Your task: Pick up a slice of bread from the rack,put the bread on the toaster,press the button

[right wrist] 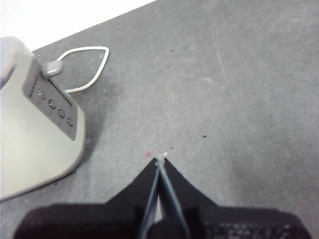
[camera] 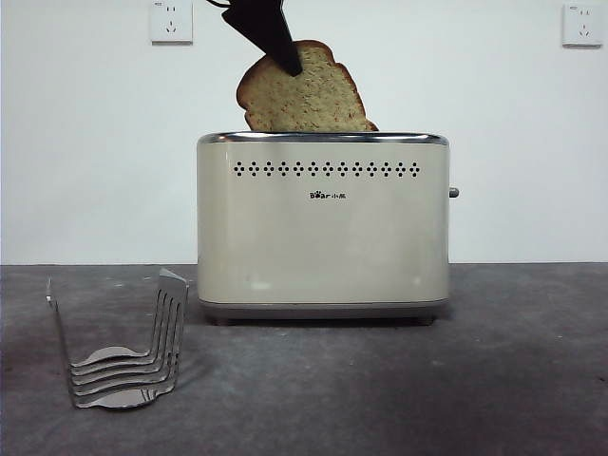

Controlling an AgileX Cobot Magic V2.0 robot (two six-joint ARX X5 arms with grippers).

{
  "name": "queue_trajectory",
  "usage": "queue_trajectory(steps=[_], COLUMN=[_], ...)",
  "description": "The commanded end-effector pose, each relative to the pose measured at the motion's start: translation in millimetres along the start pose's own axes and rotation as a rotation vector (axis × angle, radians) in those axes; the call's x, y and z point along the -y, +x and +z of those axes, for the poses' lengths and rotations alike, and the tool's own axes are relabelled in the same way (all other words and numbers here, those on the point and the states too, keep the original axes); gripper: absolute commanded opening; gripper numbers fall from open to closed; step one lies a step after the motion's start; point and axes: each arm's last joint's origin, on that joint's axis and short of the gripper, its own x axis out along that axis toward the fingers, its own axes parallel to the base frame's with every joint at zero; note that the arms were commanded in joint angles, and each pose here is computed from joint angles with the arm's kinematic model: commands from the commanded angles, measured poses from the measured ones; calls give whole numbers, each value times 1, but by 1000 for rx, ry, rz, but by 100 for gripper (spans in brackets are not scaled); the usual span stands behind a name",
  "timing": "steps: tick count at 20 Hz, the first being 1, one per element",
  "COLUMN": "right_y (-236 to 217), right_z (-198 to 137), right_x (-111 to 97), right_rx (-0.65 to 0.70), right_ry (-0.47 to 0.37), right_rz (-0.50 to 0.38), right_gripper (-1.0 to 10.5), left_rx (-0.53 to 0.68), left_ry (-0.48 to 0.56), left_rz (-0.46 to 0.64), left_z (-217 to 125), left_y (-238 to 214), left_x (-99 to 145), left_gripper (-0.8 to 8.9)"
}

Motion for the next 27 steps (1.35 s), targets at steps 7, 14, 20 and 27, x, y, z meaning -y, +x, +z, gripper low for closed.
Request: queue_trajectory(steps=[7,14,20,27], right_y=[9,13,13,13], right_z=[0,0,-1,-1], right_x=[-1,-1,-2,-2], right_rx=[-57,-80,-84,-83], right_ry=[-9,-14,-13,-13], right_rz=[3,11,22,21], right_gripper=[0,0,0,0], left_rx=[-162,-141,-149,-177], left_ry=[69,181,188,146], left_rz=[104,124,113,78], left_z=[18,44,46,44], left_y=[9,0,3,14], left_x=[12,24,27,29], left_gripper=[-10,-10,-10,-10])
